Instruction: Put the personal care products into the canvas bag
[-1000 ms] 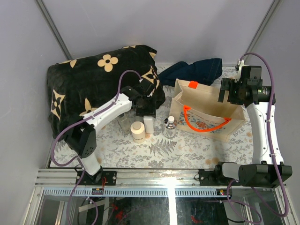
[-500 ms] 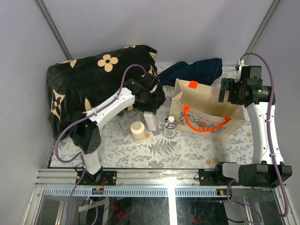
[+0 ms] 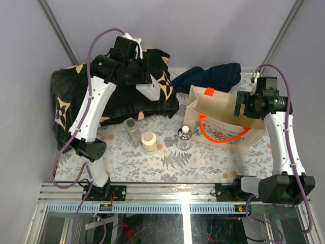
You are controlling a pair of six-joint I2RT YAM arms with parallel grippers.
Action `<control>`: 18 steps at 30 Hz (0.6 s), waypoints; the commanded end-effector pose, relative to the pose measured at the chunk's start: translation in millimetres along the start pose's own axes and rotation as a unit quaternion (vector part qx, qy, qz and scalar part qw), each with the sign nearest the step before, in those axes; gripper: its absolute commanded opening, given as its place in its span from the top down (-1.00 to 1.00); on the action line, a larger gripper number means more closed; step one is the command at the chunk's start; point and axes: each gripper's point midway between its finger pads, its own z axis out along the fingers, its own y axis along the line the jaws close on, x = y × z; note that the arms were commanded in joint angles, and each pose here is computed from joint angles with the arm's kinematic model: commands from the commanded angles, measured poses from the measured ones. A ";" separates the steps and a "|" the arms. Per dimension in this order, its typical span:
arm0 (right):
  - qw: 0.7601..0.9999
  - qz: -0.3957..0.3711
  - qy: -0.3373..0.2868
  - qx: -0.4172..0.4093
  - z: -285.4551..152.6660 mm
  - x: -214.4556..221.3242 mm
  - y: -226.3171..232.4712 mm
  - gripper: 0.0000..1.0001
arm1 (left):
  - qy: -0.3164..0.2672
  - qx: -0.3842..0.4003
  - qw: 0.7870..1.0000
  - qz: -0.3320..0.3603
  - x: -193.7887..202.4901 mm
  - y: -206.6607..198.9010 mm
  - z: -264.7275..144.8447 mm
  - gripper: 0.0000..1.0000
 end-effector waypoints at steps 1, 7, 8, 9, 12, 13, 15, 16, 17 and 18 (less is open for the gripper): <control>1.000 -0.007 -0.022 0.003 0.6 -7.1 -0.4 -0.94 | -0.055 0.117 0.992 0.011 -21.9 -40.8 -43.3 1.00; 1.000 -0.002 -0.020 0.009 7.1 -9.1 -1.6 -0.94 | -0.082 0.233 0.969 0.016 -33.0 -82.3 -70.4 1.00; 1.000 -0.001 -0.020 0.009 7.4 -9.2 -1.3 -0.94 | -0.077 0.242 0.967 0.017 -31.1 -86.0 -70.6 1.00; 1.000 0.001 -0.019 0.008 7.6 -9.4 -1.0 -0.94 | -0.076 0.247 0.966 0.017 -30.8 -88.2 -69.9 1.00; 1.000 0.002 -0.014 0.016 8.4 -6.7 -3.8 -0.94 | -0.094 0.273 0.957 0.028 -36.8 -99.0 -82.1 1.00; 1.000 0.003 -0.014 0.020 8.5 -5.8 -5.1 -0.94 | -0.106 0.285 0.952 0.034 -41.4 -103.5 -90.9 1.00; 1.000 0.002 -0.013 0.026 9.5 -3.5 -7.5 -0.94 | -0.125 0.313 0.940 0.042 -48.7 -113.7 -106.6 1.00; 1.000 0.001 -0.011 0.028 10.3 -2.2 -7.9 -0.94 | -0.130 0.335 0.932 0.047 -50.1 -120.7 -114.1 1.00; 1.000 0.001 -0.009 0.028 10.7 -1.7 -8.0 -0.94 | -0.129 0.358 0.923 0.053 -49.7 -127.8 -119.4 1.00; 1.000 0.001 -0.008 0.028 11.0 -1.4 -7.9 -0.94 | -0.126 0.378 0.916 0.057 -48.8 -133.6 -122.2 1.00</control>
